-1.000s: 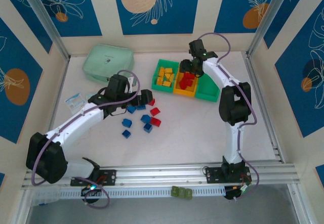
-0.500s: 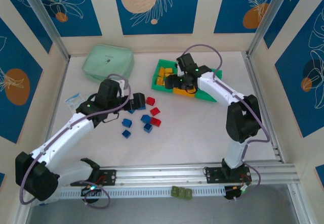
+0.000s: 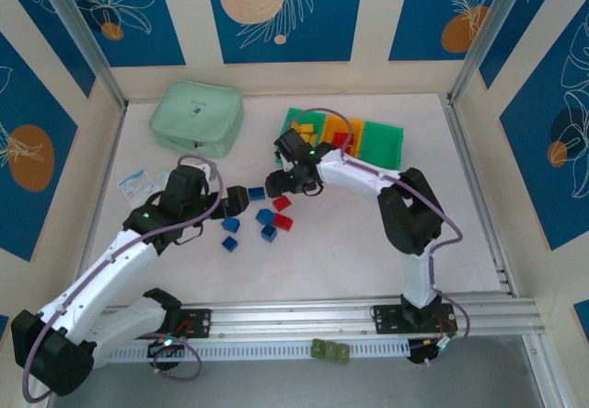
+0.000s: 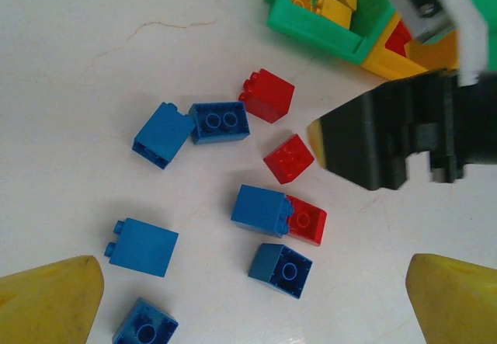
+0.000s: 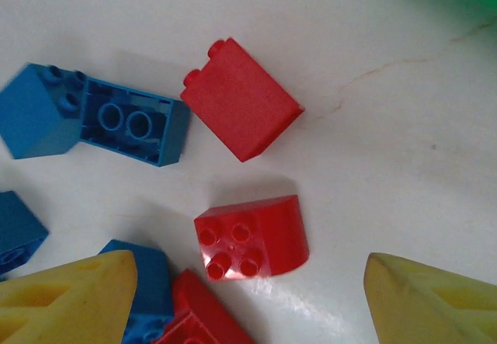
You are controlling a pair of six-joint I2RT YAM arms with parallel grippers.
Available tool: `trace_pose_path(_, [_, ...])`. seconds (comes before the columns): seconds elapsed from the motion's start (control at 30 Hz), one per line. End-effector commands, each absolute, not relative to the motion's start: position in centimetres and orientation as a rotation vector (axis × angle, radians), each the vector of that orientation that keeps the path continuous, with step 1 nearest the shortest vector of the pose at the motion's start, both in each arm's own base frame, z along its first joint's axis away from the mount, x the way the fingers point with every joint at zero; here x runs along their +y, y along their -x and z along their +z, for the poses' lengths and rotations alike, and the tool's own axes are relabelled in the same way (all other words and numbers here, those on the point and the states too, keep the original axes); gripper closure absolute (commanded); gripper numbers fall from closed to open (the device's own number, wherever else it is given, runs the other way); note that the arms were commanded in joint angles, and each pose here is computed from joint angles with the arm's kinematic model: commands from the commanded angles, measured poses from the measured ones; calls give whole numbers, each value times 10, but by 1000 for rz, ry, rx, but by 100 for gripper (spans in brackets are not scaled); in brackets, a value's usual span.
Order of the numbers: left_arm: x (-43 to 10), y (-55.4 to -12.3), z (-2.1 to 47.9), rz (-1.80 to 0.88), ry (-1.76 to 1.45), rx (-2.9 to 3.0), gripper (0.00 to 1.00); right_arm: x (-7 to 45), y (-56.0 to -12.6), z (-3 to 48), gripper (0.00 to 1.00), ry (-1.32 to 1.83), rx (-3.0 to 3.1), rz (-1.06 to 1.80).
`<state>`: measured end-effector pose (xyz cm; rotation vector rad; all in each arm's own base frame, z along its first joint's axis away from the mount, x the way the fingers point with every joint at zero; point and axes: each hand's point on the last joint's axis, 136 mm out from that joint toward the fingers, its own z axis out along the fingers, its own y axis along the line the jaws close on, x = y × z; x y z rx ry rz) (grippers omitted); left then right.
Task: Sort the legos into containers by color
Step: Pick up the lego from the center of the table.
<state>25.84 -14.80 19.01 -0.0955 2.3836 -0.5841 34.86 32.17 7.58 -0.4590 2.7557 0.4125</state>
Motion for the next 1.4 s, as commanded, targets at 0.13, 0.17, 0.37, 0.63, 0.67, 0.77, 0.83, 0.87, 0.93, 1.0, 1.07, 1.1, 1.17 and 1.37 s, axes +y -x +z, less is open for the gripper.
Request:
trace_pose_path(0.13, [-134, -255, 185, -541, 156, 2386, 1, 335, -379, 66, 29, 510, 2718, 291])
trace_pose_path(0.17, [-134, -255, 186, -540, 155, 2386, 1, 336, -383, 64, 30, 523, 2712, 278])
trace_pose_path(0.37, [-130, -255, 186, -508, 150, 2387, 1, 348, -395, 53, 32, 629, 2703, 267])
trace_pose_path(0.63, [-130, -258, 186, -500, 143, 2389, 1, 359, -398, 39, 36, 738, 2718, 305])
trace_pose_path(0.67, [-130, -258, 185, -499, 140, 2391, 1, 358, -399, 38, 38, 736, 2720, 298])
trace_pose_path(0.77, [-131, -260, 185, -499, 140, 2391, 1, 356, -400, 35, 43, 736, 2728, 295])
trace_pose_path(0.83, [-131, -260, 184, -500, 140, 2396, 1, 356, -400, 35, 46, 739, 2730, 297])
trace_pose_path(0.87, [-132, -260, 185, -503, 137, 2396, 1, 356, -399, 34, 47, 743, 2733, 297])
trace_pose_path(0.93, [-132, -261, 185, -503, 136, 2396, 1, 354, -399, 33, 50, 744, 2738, 294])
trace_pose_path(1.0, [-133, -262, 186, -502, 132, 2396, 1, 354, -397, 33, 53, 752, 2741, 294])
trace_pose_path(1.07, [-133, -262, 187, -503, 130, 2397, 1, 354, -396, 36, 58, 755, 2739, 292])
trace_pose_path(1.1, [-133, -262, 187, -506, 131, 2396, 1, 354, -396, 38, 61, 758, 2735, 293])
trace_pose_path(1.17, [-134, -261, 188, -515, 134, 2397, 1, 354, -395, 46, 64, 758, 2725, 292])
trace_pose_path(1.37, [-139, -260, 194, -564, 132, 2385, 1, 347, -391, 73, 70, 731, 2685, 305])
